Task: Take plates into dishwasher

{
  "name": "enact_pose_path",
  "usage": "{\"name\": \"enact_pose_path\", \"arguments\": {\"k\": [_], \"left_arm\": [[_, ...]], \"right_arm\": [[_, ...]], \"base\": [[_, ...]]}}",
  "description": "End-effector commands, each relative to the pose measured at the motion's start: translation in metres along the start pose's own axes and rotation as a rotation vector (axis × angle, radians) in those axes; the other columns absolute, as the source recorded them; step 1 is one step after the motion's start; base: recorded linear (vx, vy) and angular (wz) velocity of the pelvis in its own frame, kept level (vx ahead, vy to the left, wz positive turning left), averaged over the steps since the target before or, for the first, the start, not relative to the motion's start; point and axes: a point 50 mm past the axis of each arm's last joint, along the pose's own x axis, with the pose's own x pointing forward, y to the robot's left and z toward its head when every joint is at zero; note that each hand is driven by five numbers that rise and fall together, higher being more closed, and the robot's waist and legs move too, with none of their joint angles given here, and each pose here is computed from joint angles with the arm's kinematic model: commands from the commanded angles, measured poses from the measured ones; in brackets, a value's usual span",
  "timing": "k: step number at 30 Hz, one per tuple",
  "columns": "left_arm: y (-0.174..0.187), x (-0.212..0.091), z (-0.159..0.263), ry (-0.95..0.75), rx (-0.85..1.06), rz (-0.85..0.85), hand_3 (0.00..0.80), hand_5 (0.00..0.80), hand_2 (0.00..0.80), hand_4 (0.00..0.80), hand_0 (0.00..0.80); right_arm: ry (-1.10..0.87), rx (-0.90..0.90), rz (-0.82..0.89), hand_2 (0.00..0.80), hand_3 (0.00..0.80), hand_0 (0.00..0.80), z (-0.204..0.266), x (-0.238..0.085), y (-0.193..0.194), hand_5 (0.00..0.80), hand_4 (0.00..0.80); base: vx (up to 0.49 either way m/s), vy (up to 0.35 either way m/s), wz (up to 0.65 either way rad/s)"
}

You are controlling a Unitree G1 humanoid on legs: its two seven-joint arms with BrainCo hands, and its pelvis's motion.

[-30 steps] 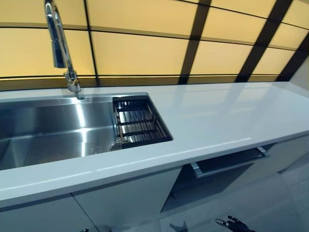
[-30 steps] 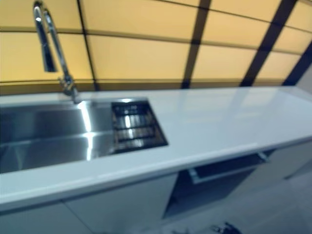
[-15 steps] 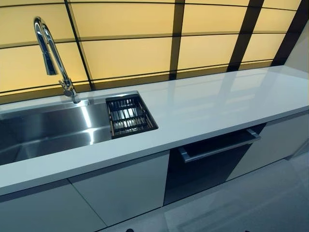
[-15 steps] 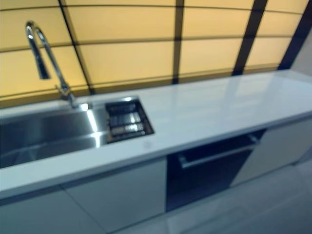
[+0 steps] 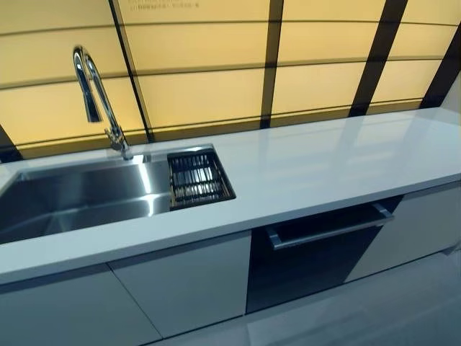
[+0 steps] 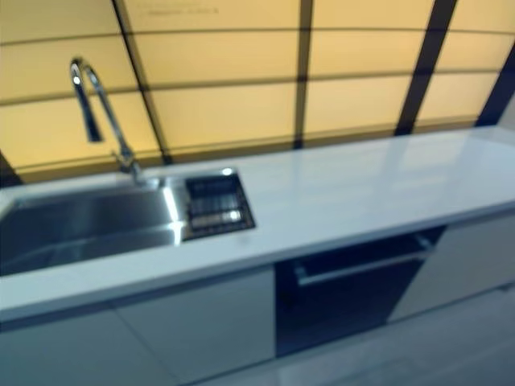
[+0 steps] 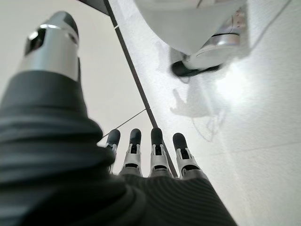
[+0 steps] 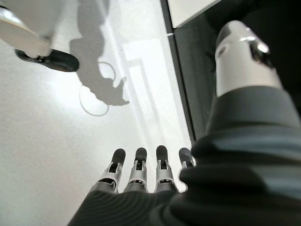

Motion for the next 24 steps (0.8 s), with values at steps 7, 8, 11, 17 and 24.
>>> {"name": "enact_pose_path", "arguments": {"k": [7, 8, 11, 17, 24], "left_arm": [[0.021, 0.003, 0.037, -0.169, -0.099, 0.023, 0.000, 0.000, 0.000, 0.000, 0.000], [0.025, 0.003, 0.033, -0.161, -0.122, 0.050, 0.000, 0.000, 0.000, 0.000, 0.000], [0.032, 0.002, 0.026, -0.133, -0.133, 0.078, 0.000, 0.000, 0.000, 0.000, 0.000], [0.032, 0.002, 0.020, -0.101, -0.125, 0.085, 0.000, 0.000, 0.000, 0.000, 0.000], [0.024, 0.004, 0.024, -0.098, -0.109, 0.081, 0.000, 0.000, 0.000, 0.000, 0.000]], "right_arm": [[-0.124, 0.099, -0.051, 0.000, 0.000, 0.000, 0.034, 0.003, -0.007, 0.000, 0.000], [-0.122, 0.108, -0.045, 0.000, 0.000, 0.000, 0.032, 0.003, -0.004, 0.000, 0.000], [-0.125, 0.116, -0.036, 0.000, 0.000, 0.000, 0.032, 0.003, -0.001, 0.000, 0.000], [-0.112, 0.114, -0.012, 0.000, 0.000, 0.000, 0.030, 0.004, 0.011, 0.000, 0.000], [-0.089, 0.115, 0.000, 0.000, 0.000, 0.000, 0.024, 0.005, 0.020, 0.000, 0.000]], "base": [[-0.117, 0.120, 0.39], [-0.128, 0.070, -0.01], [-0.086, 0.055, -0.08], [-0.059, 0.050, -0.13], [-0.015, 0.015, -0.05]]}}
